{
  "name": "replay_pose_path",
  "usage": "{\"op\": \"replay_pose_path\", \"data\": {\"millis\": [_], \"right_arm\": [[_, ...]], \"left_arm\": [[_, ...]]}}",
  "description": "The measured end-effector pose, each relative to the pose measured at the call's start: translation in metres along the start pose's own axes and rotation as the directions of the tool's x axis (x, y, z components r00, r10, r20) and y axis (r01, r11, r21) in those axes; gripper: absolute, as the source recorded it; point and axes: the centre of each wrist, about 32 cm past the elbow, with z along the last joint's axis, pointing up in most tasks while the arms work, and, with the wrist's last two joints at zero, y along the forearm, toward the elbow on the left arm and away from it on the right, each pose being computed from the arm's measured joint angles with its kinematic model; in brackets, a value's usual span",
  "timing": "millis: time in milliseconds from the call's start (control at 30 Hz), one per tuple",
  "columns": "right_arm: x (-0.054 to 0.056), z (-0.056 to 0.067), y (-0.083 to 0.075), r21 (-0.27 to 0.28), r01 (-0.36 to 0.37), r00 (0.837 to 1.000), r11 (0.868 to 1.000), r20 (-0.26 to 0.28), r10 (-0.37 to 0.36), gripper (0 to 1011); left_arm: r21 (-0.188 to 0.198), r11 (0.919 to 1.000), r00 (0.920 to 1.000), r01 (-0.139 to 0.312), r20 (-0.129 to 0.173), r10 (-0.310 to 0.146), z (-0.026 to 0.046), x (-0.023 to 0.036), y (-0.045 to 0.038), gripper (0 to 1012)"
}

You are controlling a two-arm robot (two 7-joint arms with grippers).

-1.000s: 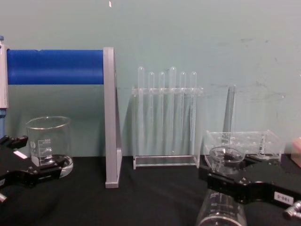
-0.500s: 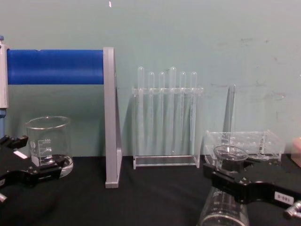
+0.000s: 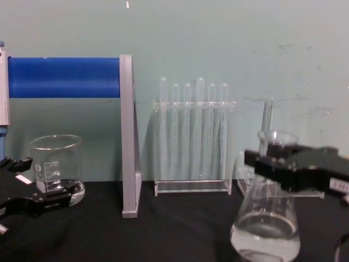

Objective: Grasp the erlenmeyer flask with one hand, shake it three times, then place it back.

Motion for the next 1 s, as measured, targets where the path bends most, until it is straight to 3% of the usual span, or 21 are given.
{"op": "replay_pose_path", "data": {"millis": [100, 333, 1000], "right_arm": [[0.002, 0.011, -0.002, 0.023, 0.005, 1.000, 1.000, 0.005, -0.005, 453], [0.003, 0.019, -0.004, 0.045, 0.016, 1.000, 0.999, 0.009, -0.016, 453], [0.003, 0.021, -0.005, 0.043, 0.023, 1.000, 0.999, 0.011, -0.023, 453]], "left_arm": [[0.000, 1.0000, 1.0000, 0.000, 0.000, 0.000, 0.0000, 0.0000, 0.0000, 1001], [0.000, 1.0000, 1.0000, 0.000, 0.000, 0.000, 0.0000, 0.0000, 0.0000, 1001], [0.000, 1.0000, 1.0000, 0.000, 0.000, 0.000, 0.0000, 0.0000, 0.0000, 1001]]}}
